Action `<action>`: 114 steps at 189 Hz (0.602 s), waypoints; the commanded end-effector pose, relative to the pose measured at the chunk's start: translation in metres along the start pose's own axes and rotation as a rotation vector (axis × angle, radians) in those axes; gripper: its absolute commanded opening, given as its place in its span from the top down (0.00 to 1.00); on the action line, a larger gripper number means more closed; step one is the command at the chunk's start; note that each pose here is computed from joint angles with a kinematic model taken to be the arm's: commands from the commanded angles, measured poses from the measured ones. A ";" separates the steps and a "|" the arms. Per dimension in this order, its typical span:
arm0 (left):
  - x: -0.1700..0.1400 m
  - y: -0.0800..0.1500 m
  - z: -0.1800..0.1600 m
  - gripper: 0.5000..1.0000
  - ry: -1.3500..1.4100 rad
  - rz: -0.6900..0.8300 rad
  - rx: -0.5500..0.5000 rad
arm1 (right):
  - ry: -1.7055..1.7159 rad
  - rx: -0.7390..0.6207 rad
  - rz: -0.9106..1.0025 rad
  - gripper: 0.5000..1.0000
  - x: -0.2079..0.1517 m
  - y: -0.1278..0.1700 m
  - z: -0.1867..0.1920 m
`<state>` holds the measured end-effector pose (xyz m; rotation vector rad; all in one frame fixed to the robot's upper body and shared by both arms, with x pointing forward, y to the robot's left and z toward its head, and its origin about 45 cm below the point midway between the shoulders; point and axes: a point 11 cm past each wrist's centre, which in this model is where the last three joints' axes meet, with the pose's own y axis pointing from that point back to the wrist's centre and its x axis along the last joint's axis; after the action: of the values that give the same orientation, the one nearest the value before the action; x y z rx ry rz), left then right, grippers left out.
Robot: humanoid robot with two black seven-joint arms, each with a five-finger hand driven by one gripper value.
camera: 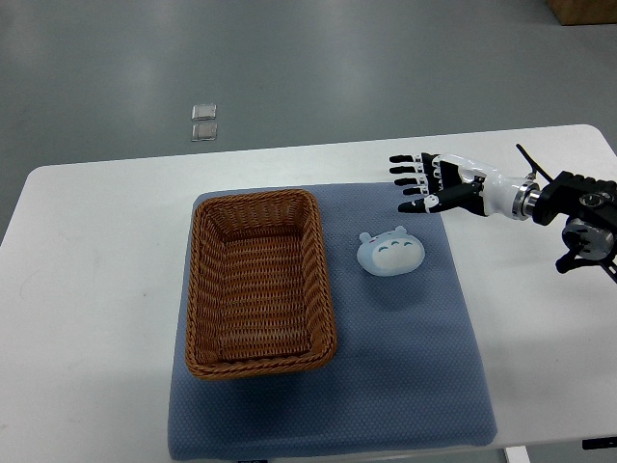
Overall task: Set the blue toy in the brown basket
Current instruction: 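Move the right hand down over the pale blue plush toy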
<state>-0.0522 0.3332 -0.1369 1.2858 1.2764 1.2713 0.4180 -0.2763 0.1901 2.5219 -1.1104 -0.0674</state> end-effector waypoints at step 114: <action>0.000 0.000 0.000 0.00 0.000 0.000 0.000 | 0.713 -0.109 -0.199 0.17 -0.048 -0.010 -0.026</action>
<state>-0.0523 0.3332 -0.1369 1.2858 1.2764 1.2711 0.3992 -0.2330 0.2128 2.2881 -0.5885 0.5861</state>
